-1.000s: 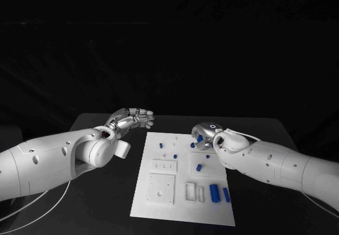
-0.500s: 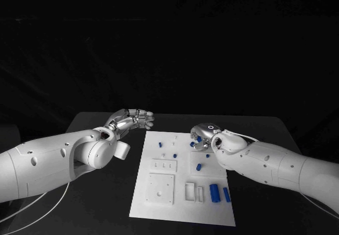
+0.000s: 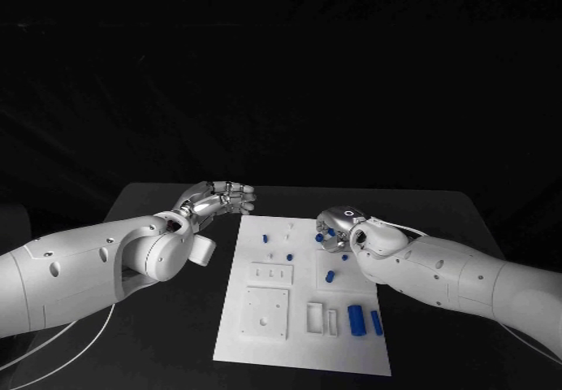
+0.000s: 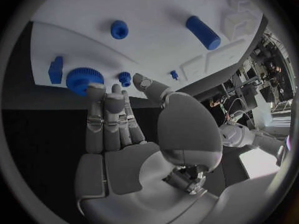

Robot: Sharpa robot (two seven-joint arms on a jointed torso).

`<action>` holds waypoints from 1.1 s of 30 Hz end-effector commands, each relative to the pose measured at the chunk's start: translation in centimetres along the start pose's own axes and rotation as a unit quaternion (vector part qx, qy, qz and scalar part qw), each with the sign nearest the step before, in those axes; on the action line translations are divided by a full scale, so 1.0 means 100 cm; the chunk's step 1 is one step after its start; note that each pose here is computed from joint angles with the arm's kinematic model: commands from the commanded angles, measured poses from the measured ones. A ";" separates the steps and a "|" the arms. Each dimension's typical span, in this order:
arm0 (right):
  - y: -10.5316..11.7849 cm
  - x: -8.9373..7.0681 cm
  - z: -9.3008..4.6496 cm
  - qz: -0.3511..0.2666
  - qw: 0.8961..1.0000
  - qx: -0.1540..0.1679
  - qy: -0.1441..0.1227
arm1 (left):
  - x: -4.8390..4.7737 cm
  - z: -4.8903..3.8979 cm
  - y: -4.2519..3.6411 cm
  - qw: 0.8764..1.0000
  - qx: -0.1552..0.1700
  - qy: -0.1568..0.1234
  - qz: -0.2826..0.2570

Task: Assemble the parts on the task board

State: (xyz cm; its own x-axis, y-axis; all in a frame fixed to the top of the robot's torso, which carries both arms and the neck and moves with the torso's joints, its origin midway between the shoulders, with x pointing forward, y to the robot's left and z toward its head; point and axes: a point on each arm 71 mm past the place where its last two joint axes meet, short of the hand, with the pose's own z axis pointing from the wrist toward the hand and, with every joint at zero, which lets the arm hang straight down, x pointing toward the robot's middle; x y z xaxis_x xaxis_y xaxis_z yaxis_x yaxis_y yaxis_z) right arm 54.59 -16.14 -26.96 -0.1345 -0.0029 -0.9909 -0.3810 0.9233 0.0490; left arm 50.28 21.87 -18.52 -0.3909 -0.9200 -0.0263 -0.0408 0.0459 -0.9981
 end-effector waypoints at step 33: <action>0.005 0.001 0.002 -0.016 1.000 0.003 0.004 | 0.0032 0.0024 -0.0025 1.000 0.006 0.010 -0.003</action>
State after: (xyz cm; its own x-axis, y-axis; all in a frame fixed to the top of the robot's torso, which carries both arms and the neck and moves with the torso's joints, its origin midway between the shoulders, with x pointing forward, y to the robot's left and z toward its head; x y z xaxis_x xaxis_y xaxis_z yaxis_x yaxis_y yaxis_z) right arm 54.56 -15.72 -26.94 -0.1290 -0.0106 -0.9916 -0.3778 0.9250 0.0393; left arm 50.39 21.78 -18.49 -0.3916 -0.9197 -0.0272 -0.0401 0.0466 -0.9981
